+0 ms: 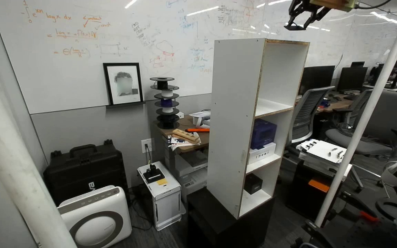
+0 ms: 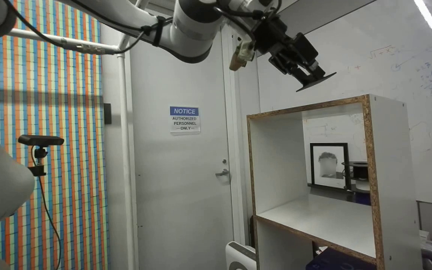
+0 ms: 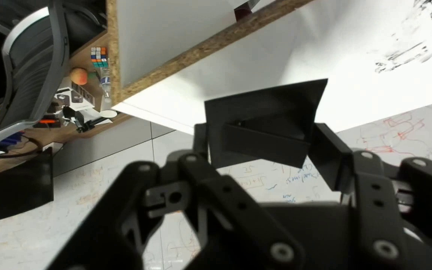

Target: Put the black object on top of the shelf.

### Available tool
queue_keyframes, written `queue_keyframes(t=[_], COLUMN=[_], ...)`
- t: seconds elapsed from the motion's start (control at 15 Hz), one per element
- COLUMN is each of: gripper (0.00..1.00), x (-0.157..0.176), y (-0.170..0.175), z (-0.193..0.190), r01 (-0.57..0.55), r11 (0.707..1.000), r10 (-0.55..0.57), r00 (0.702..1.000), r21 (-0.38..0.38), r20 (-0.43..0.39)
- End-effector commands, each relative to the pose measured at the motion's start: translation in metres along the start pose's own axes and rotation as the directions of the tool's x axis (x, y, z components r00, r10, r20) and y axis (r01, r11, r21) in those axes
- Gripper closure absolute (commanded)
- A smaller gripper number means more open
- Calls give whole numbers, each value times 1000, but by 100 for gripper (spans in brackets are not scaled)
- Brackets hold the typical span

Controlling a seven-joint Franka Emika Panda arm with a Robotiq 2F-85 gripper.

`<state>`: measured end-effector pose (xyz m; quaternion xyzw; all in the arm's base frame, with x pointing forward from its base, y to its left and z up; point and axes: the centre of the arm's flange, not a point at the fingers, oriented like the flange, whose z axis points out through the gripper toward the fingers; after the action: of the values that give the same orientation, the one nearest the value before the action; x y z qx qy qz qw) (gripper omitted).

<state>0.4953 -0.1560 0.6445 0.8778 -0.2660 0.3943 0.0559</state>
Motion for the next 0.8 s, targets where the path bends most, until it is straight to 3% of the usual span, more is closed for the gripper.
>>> queue_keyframes(t=[0.0, 0.07, 0.13, 0.2, 0.33, 0.73], gripper=[58, 58, 19, 7, 0, 0], x=[29, 28, 25, 22, 15, -11], y=[-35, -40, -45, -48, -51, -47], z=[34, 41, 45, 48, 50, 7], r01=[-22, -23, -28, -30, -27, -14], r11=[999, 999, 999, 999, 999, 997], r10=[22, 22, 27, 29, 25, 7], r00=[1000, 1000, 999, 999, 998, 996], r21=[31, 36, 35, 33, 45, 77], r20=[8, 17, 32, 38, 52, 86])
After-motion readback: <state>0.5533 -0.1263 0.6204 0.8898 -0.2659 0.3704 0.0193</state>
